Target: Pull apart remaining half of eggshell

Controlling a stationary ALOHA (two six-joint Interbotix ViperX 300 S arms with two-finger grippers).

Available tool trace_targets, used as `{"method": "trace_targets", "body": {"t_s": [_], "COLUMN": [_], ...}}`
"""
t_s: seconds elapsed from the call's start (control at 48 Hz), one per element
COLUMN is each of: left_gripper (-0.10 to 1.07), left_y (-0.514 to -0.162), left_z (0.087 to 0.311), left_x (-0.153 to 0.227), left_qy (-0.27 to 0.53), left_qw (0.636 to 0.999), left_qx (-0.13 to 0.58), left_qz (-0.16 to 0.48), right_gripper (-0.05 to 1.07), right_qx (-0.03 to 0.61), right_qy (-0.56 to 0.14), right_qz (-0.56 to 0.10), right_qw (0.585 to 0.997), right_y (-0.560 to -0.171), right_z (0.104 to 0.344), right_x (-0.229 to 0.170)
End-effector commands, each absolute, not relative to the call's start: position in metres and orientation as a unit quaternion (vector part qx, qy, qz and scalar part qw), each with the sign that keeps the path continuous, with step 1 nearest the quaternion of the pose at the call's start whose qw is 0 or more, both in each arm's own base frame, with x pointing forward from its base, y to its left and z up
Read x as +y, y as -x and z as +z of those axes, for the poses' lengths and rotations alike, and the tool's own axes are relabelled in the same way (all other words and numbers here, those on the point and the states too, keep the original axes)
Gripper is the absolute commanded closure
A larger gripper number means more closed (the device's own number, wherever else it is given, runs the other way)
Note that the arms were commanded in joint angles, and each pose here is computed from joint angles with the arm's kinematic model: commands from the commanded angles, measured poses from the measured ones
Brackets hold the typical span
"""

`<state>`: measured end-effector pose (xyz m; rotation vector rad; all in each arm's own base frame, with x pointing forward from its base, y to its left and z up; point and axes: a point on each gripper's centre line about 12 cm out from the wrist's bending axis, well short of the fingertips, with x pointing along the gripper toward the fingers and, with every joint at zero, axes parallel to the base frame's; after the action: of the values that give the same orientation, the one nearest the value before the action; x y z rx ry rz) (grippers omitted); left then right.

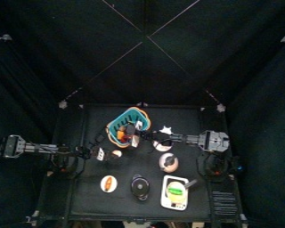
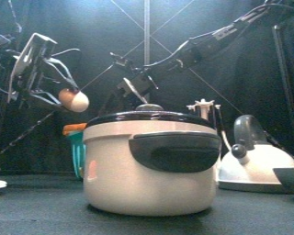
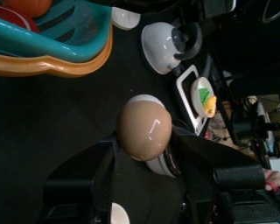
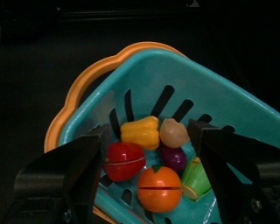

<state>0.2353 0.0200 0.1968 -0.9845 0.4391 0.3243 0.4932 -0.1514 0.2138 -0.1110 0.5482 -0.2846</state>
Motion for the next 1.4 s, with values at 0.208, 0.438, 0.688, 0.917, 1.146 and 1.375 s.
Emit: {"method": "trace_targets", "body": {"t_s": [0.208,0.438,0.688,0.917,1.146,1.375], "left_gripper": [0.62,0.62,0.62,0.62,0.62,0.62], "left_y": [-0.240,-0.243,-0.244,-0.245,-0.243,-0.243], "left_z": [0.206,0.211,0.214,0.215,0.213,0.212], "left_x": [0.023,0.026,0.026,0.026,0.028,0.029], "left_qy": [0.466,0.468,0.469,0.473,0.471,0.471], "left_qw": [0.850,0.850,0.850,0.849,0.847,0.847], "left_qx": [0.195,0.187,0.184,0.182,0.182,0.183], "left_qz": [0.151,0.153,0.152,0.151,0.164,0.166], "right_gripper": [0.03,0.03,0.03,0.04,0.09,0.25], "right_qx": [0.263,0.253,0.244,0.236,0.237,0.232], "right_qy": [0.078,0.117,0.120,0.125,0.133,0.135], "right_qz": [-0.100,-0.043,-0.044,-0.043,-0.039,-0.038], "right_qw": [0.956,0.959,0.961,0.963,0.962,0.962], "right_y": [-0.476,-0.488,-0.501,-0.515,-0.518,-0.519], "right_z": [0.244,0.239,0.242,0.243,0.241,0.244], "right_x": [-0.096,-0.049,-0.050,-0.051,-0.048,-0.048]}}
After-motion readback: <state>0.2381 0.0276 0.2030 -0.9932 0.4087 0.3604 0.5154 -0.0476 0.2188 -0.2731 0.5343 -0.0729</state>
